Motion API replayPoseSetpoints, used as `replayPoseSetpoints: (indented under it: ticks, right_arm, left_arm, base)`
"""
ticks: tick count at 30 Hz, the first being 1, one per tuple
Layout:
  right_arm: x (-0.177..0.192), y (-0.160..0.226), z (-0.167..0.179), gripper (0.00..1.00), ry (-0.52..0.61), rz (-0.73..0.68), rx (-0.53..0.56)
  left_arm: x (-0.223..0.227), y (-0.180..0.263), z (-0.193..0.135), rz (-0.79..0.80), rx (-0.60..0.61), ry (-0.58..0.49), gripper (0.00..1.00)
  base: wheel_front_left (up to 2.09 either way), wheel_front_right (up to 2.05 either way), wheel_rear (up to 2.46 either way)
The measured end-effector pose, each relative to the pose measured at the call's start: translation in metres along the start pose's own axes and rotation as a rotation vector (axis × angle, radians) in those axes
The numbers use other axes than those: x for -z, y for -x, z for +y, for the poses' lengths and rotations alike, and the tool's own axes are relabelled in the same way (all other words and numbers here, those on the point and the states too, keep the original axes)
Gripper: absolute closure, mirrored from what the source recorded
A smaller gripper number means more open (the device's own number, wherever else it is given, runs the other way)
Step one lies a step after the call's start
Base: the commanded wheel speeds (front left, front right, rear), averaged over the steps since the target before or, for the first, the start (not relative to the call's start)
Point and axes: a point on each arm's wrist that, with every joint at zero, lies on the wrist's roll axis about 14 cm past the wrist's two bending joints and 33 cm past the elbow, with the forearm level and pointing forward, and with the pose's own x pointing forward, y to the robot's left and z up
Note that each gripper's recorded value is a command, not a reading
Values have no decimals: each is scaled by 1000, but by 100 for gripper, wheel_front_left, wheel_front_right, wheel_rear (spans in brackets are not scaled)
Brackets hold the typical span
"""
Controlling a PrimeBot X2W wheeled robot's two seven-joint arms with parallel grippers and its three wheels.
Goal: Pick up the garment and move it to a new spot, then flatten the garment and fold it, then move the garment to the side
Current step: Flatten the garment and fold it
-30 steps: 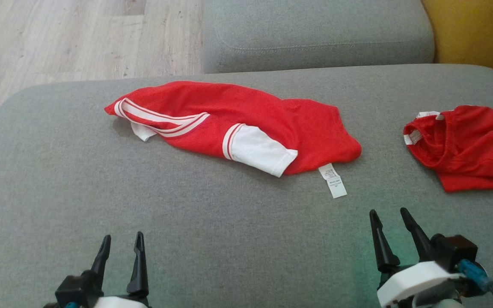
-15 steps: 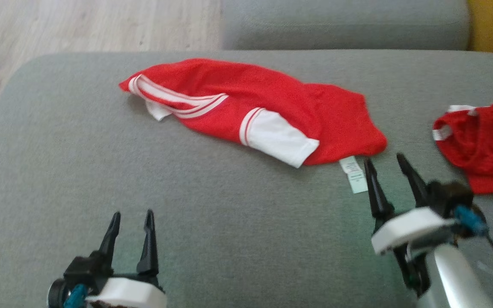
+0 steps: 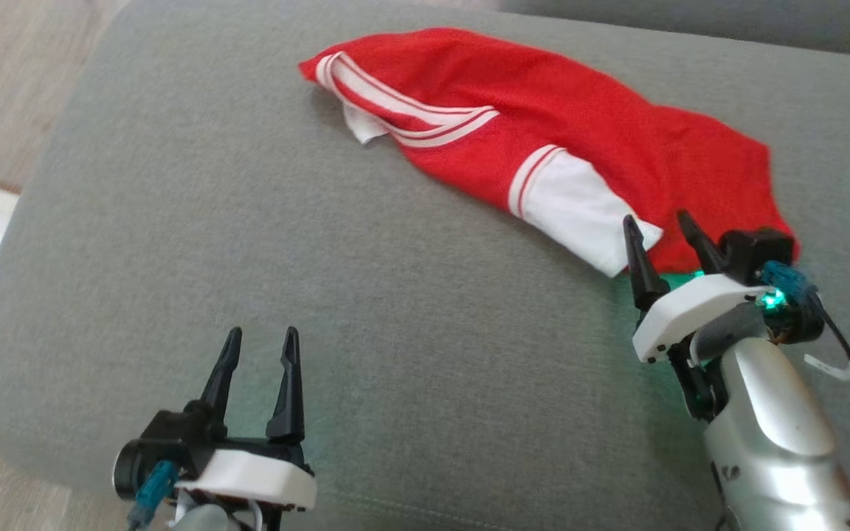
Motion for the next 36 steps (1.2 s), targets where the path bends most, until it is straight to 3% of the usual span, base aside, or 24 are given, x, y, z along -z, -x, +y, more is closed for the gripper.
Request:
replayPoseSetpoints:
  ticks: [11, 18, 20, 24, 27, 28, 29, 36]
  right_arm:
    - [37, -8, 16, 0, -47, 86, -43]
    - [31, -14, 21, 0, -60, 63, -67]
    - [29, -17, 24, 17, -61, 55, -79]
    - [32, -18, 29, 60, -62, 65, -97]
    - [35, -19, 32, 76, -62, 77, -106]
    - [37, -19, 33, 95, -60, 83, -109]
    - [38, -19, 34, 100, -61, 83, -110]
    - [35, -21, 39, 100, -58, 76, -128]
  left_arm:
    - [4, 1, 7, 11, -21, -7, 0]
    - [9, -4, 1, 24, -4, -10, 0]
    - [10, -4, 0, 28, 2, -11, 0]
    - [12, -5, 1, 36, 2, -10, 0]
    - [13, -5, 2, 40, -2, -11, 0]
    - [13, -5, 2, 40, -3, -10, 0]
    - [14, -5, 2, 40, -4, -10, 0]
    - [13, -5, 3, 39, -8, -8, 0]
  base:
    - [0, 0, 0]
    - [0, 0, 0]
    - [0, 0, 0]
    - [0, 0, 0]
    - [0, 0, 0]
    - [0, 0, 0]
    - [0, 0, 0]
    - [0, 0, 0]
